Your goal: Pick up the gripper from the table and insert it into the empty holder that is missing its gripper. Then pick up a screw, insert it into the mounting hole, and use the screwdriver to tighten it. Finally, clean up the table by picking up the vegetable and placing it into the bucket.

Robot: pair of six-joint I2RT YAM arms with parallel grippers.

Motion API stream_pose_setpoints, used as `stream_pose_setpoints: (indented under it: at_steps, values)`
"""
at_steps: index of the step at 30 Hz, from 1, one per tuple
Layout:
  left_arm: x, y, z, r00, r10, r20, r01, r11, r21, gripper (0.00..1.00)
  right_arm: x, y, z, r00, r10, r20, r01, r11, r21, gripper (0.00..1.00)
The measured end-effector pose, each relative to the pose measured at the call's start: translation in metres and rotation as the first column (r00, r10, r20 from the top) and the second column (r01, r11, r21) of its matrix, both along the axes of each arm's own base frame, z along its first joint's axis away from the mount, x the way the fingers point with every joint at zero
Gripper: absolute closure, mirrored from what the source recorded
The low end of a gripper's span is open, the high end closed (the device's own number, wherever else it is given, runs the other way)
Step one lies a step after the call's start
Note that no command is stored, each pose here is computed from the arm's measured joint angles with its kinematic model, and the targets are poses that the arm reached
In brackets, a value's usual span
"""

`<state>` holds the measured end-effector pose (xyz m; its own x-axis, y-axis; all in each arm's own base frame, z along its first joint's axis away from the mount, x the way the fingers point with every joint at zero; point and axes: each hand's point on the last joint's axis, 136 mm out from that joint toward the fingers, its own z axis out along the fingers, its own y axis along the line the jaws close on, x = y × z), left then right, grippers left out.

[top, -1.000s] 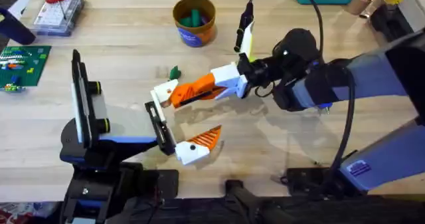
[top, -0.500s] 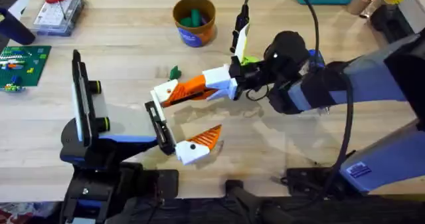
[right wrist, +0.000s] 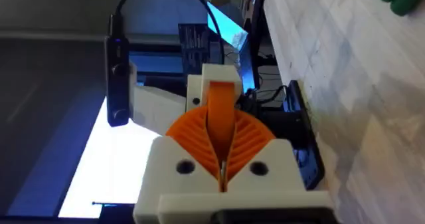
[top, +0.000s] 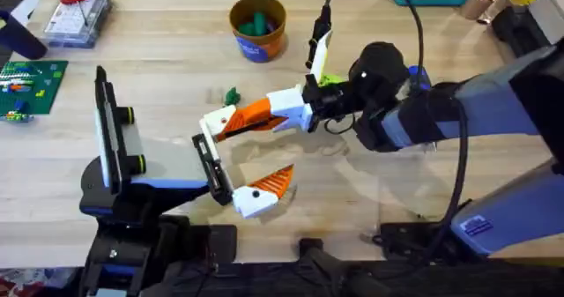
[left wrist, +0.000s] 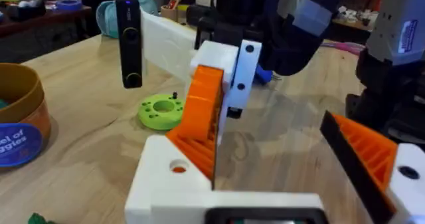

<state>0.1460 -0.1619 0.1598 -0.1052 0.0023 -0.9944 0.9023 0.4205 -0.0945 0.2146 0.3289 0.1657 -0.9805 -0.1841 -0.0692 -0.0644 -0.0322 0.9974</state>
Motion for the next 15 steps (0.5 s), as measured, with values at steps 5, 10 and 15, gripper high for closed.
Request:
stream_pose_setpoints:
  at_steps: [5, 10, 15]
  values:
    - [0.0003, 0.0002, 0.0, 1.0, 0.003, -0.006, -0.003, 1.0, -0.003, 0.014, -0.0003, 0.0014, -0.0008, 1.0, 0.0, -0.005, 0.0, 1.0, -0.004, 0.986]
    - [0.0021, 0.0013, 0.0001, 1.0, 0.014, -0.004, -0.014, 1.0, -0.002, 0.014, 0.0016, 0.0043, 0.001, 1.0, 0.004, -0.005, -0.004, 1.0, -0.007, 0.986]
    - [0.0046, 0.0029, 0.0001, 1.0, 0.029, -0.003, -0.029, 1.0, -0.001, 0.014, 0.0051, 0.0083, 0.0018, 1.0, 0.024, -0.017, -0.024, 0.999, -0.023, 0.987]
